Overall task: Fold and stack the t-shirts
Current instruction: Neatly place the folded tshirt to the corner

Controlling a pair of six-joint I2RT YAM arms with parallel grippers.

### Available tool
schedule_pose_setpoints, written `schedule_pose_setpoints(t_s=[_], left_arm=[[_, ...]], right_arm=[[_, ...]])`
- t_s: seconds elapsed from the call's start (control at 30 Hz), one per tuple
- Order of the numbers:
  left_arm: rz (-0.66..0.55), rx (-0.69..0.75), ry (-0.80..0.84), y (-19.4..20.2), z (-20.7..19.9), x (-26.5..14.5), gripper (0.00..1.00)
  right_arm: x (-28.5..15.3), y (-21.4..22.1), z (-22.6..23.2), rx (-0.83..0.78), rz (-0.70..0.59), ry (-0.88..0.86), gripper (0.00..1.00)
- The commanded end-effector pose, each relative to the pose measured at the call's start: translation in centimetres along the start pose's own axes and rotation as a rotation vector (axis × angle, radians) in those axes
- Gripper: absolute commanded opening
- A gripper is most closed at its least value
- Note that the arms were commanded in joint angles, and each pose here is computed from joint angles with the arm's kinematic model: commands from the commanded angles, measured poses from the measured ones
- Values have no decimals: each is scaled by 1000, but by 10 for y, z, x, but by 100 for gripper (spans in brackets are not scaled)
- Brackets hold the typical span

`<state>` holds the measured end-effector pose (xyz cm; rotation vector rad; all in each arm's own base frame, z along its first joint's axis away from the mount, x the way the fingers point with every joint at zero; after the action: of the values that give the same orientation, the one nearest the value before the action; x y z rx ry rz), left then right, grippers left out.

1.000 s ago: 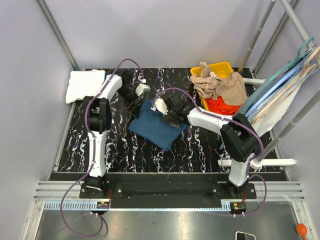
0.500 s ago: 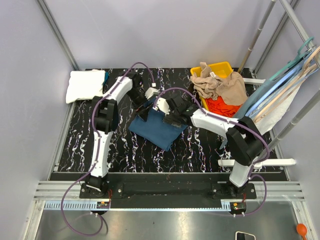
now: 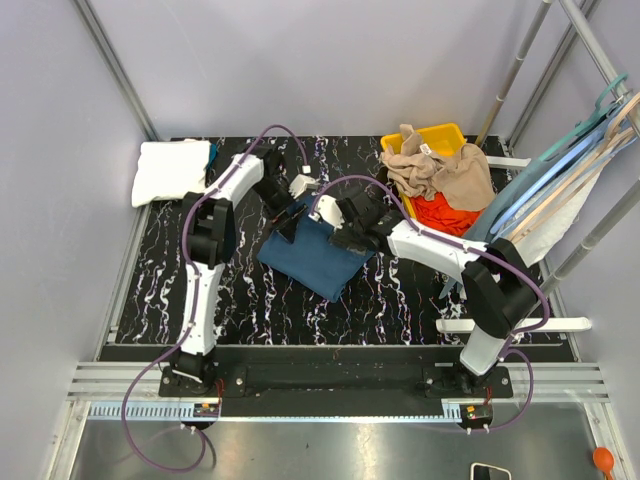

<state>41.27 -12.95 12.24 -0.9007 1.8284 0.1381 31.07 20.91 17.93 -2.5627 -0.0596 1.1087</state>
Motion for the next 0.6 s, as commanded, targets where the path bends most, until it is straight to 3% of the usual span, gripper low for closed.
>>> schedule_pose_setpoints(t_s=[0.0,0.57], left_arm=[[-14,18,-57,-1,-3,-11,99],[-18,39,-93,3,-10,-21,99]], right_arm=[[-10,-4,-5,2,-17,36,99],[5,-2,10,-21,7,-9,99]])
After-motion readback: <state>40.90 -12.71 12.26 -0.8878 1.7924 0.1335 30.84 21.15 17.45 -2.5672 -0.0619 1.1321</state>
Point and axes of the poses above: each gripper's point midway between its finger pads, its own x axis out along the fingers, its own z axis along the line the jaws close on, y = z × x, the point moved 10 cm from there along -x, back along the fingers, and after that the axes turned 7 degrees about -x, right-handed, at the moved point
